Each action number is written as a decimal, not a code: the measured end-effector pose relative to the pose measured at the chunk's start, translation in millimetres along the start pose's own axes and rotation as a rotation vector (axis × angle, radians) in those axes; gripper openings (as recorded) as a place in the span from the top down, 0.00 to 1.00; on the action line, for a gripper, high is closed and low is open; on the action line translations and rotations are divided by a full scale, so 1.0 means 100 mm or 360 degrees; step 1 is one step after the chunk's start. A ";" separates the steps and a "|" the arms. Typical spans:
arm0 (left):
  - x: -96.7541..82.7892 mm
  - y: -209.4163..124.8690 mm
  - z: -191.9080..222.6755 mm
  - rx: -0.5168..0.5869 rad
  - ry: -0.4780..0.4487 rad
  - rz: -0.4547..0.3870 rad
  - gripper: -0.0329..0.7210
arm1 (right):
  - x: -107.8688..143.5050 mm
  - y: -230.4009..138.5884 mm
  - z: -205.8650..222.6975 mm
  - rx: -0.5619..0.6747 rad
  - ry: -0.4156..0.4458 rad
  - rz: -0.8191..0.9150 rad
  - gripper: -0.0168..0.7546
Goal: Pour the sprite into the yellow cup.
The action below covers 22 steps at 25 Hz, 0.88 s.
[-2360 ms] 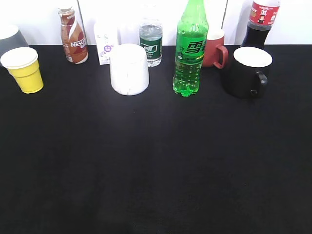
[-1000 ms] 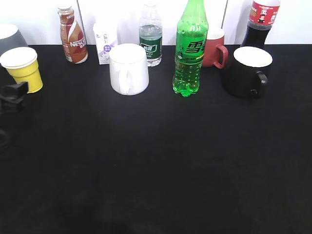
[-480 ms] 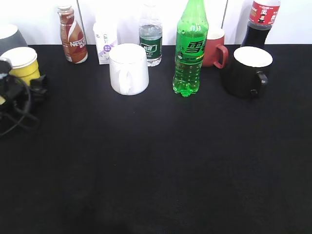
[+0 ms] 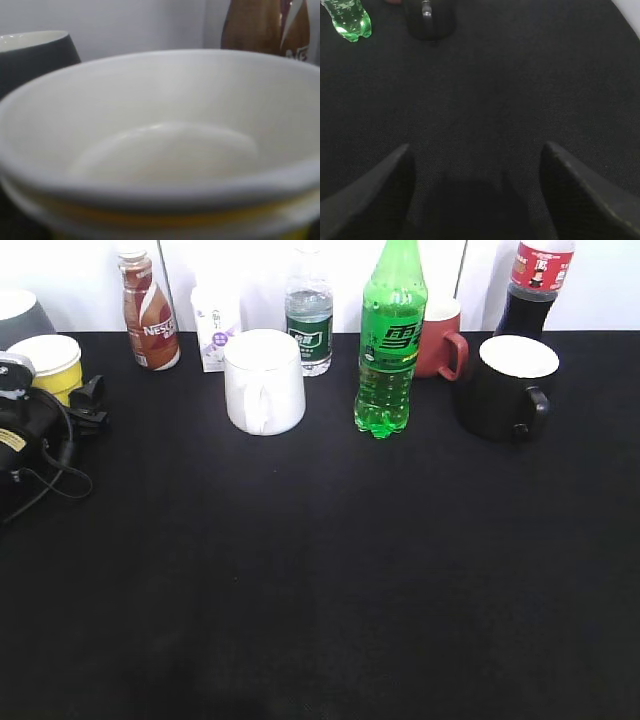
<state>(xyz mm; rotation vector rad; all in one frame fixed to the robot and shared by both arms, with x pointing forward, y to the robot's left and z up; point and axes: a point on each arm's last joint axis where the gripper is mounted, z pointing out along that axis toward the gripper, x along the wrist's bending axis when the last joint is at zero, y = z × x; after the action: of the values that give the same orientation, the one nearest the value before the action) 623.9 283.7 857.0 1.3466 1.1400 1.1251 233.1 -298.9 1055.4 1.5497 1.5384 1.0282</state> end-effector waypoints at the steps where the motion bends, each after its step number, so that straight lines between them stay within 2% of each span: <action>1: 0.00 0.00 0.00 -0.0002 0.0000 0.0000 0.21 | 0.00 0.00 0.00 0.0000 0.0000 0.0000 0.22; 5: 0.00 0.00 0.00 -0.0002 -0.0006 0.0002 0.36 | 0.00 0.00 0.00 0.0000 0.0000 0.0000 0.22; 10: -0.04 0.05 -0.12 0.0029 -0.0061 0.0024 0.38 | 0.00 0.00 0.00 0.0000 0.0000 0.0000 0.22; 12: -0.07 0.27 -0.30 -0.0004 -0.0100 0.0044 0.38 | 0.00 0.00 0.00 0.0000 0.0000 0.0000 0.22; 14: -0.16 0.54 -0.54 -0.0072 -0.0238 0.0109 0.38 | 0.00 0.00 0.00 0.0000 0.0000 0.0000 0.22; 16: -0.25 0.72 -0.80 -0.0115 -0.0360 0.0168 0.38 | 0.01 0.10 -0.02 -0.0096 0.0020 0.0009 0.22; 18: -0.30 0.82 -1.08 -0.0126 -0.0407 0.0181 0.38 | 0.03 0.31 0.09 -0.0314 0.0038 0.0014 0.22; 20: -0.35 0.78 -1.30 -0.0076 -0.0467 0.0156 0.38 | 0.01 0.42 0.41 -0.0432 -0.0007 -0.0046 0.22; 22: -0.38 0.76 -1.35 -0.0053 -0.0516 0.0148 0.38 | 0.01 0.48 0.75 -0.0431 -0.0010 -0.0080 0.22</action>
<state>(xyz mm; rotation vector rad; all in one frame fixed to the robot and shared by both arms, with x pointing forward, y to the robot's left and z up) 490.2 258.0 939.6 1.5046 0.8272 0.9432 321.2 -295.7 1066.6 1.3198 1.3628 1.1493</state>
